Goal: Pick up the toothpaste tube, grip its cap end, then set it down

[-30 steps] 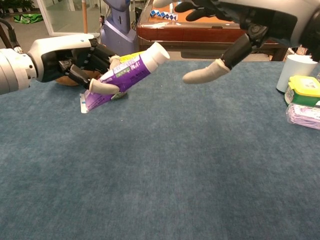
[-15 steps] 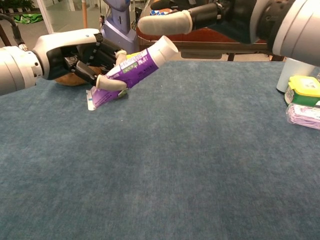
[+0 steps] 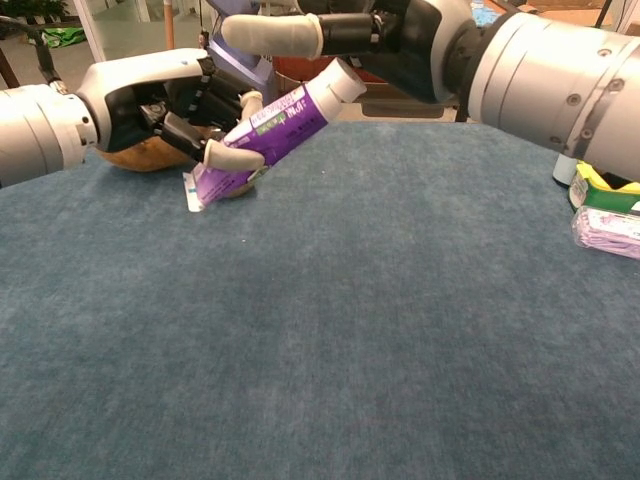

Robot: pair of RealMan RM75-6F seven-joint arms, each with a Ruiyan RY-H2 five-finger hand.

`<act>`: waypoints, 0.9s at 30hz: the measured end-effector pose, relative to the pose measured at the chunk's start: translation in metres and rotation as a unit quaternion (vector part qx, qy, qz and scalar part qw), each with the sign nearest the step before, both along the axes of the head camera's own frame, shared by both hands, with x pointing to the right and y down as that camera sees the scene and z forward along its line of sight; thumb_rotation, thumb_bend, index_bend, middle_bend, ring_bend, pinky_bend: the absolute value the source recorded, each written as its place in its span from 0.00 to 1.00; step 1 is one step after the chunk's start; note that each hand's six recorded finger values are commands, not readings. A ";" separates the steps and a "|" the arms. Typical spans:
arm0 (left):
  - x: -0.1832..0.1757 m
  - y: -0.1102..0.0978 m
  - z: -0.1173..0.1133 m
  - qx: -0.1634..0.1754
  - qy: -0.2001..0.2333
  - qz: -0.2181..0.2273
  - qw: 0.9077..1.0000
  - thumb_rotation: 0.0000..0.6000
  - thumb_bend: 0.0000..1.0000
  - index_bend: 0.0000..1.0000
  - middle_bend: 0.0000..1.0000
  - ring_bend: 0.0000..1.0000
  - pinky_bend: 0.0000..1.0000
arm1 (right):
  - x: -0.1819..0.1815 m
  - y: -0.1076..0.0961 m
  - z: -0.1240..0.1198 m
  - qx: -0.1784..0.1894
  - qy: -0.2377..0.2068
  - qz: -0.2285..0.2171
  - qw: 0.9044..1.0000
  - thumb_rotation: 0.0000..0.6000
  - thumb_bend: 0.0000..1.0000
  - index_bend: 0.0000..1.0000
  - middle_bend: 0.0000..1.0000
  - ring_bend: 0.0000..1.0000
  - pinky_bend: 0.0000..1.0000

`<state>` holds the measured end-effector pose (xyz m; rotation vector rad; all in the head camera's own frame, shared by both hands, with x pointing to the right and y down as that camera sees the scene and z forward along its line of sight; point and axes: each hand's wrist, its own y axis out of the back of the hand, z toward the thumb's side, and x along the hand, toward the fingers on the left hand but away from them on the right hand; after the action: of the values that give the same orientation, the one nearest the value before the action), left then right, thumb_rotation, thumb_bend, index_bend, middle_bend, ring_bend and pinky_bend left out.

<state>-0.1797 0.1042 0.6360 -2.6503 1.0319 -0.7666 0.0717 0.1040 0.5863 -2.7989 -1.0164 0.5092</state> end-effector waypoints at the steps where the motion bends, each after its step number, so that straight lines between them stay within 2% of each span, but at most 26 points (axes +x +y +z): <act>1: 0.000 -0.001 0.000 0.001 0.000 0.000 1.000 1.00 0.43 0.63 0.70 0.42 0.25 | -0.001 0.000 0.001 -0.002 -0.002 0.001 1.000 0.77 0.03 0.00 0.00 0.00 0.00; 9: -0.001 -0.003 -0.001 0.006 -0.003 -0.002 1.000 1.00 0.43 0.63 0.70 0.42 0.25 | -0.010 0.001 0.005 -0.032 -0.024 0.005 0.999 0.78 0.03 0.00 0.00 0.00 0.00; 27: 0.001 -0.009 0.000 -0.001 0.007 -0.010 1.000 1.00 0.43 0.64 0.70 0.42 0.25 | -0.019 0.005 0.004 -0.048 -0.070 0.019 0.996 0.77 0.03 0.00 0.00 0.00 0.00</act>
<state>-0.1786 0.0954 0.6362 -2.6538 1.0632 -0.7553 0.0527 0.1095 0.5904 -2.9402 -1.1013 0.3811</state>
